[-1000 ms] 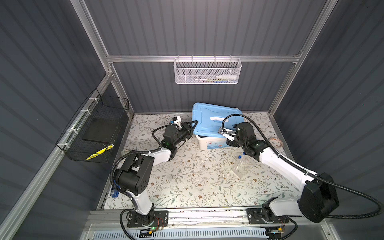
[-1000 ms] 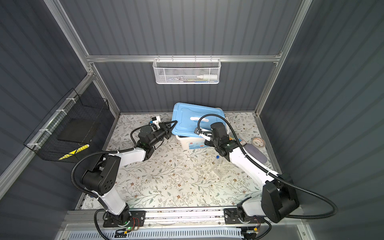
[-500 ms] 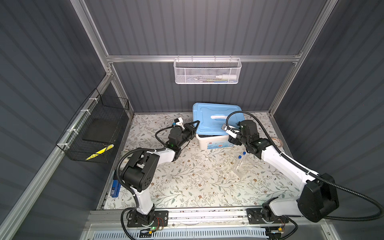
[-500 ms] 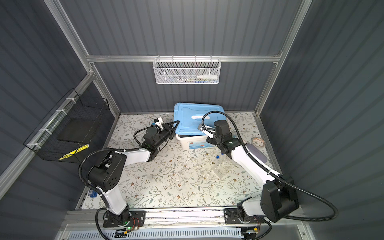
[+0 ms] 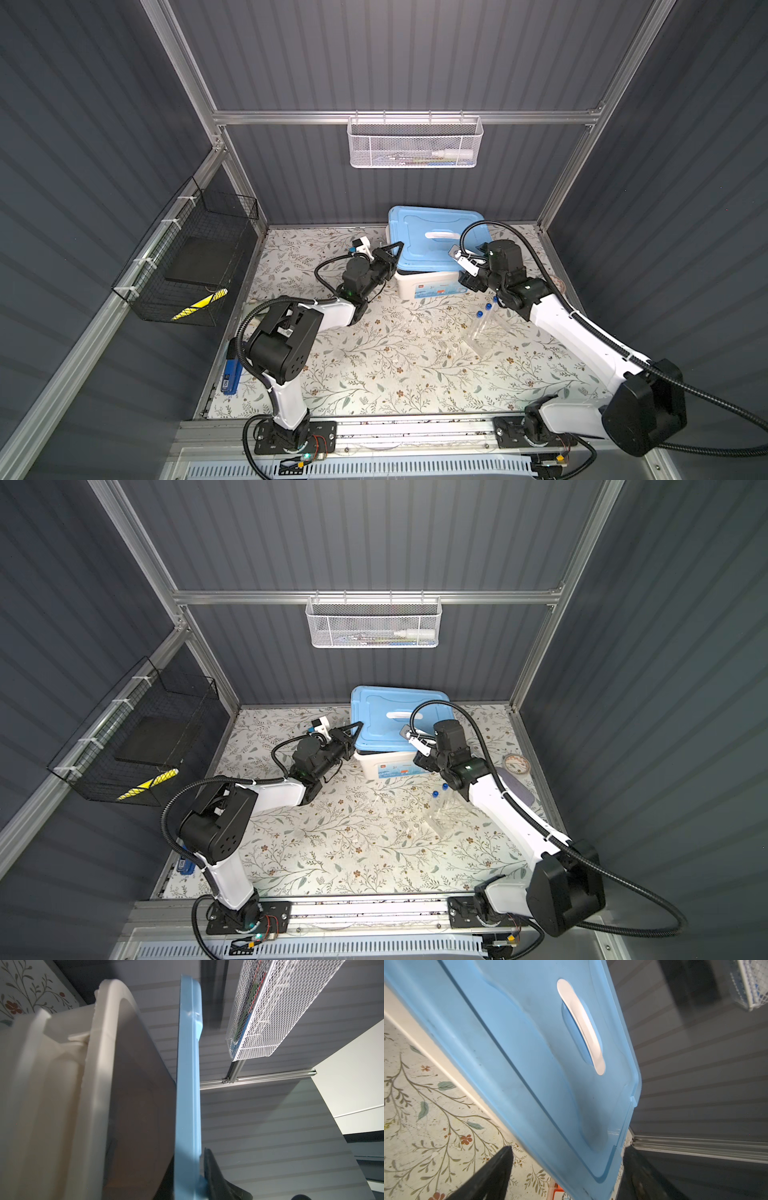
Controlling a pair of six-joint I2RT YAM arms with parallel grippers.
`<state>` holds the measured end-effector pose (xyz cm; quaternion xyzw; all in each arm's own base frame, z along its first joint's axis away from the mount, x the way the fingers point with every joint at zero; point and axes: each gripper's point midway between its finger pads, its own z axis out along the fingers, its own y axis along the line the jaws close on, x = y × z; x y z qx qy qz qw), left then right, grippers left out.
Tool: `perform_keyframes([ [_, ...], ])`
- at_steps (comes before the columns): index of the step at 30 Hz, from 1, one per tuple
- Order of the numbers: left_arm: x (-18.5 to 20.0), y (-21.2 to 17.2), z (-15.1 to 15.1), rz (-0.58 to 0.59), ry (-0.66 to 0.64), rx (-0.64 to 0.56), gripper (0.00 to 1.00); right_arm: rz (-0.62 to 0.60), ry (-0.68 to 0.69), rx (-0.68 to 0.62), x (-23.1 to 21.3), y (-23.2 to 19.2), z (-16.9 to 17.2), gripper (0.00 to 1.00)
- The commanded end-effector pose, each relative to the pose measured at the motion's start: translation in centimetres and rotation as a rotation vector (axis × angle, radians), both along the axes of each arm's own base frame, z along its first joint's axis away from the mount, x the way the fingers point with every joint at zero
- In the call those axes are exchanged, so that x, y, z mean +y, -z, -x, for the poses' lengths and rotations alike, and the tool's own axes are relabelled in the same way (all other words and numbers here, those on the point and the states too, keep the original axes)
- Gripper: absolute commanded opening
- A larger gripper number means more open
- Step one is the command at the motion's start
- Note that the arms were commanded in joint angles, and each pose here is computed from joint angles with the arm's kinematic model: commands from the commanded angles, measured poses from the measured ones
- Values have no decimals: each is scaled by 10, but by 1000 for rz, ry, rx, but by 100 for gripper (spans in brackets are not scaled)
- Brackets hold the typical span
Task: Organize the chemistry lab equipment
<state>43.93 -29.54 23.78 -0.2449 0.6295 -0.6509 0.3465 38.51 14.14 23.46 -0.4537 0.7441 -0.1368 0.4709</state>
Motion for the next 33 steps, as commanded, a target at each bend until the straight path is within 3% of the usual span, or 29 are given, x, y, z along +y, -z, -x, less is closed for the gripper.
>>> perform_keyframes([
  [1,6,1,0,-46,-49,-30,8,-100,-13,60,7,-8,11,86],
  [8,18,0,5,-57,-94,-31,8,-301,75,92,-1,-31,14,87],
  [13,23,-1,7,-64,-108,-31,8,-525,198,146,-26,-58,-2,87],
  [22,25,2,10,-82,-112,-23,9,-864,366,330,-63,-48,-30,82],
  [27,26,7,12,-83,-113,-10,9,-933,448,461,-73,-16,-38,78],
  [33,28,7,13,-98,-121,-8,9,-950,491,526,-78,9,-44,77],
])
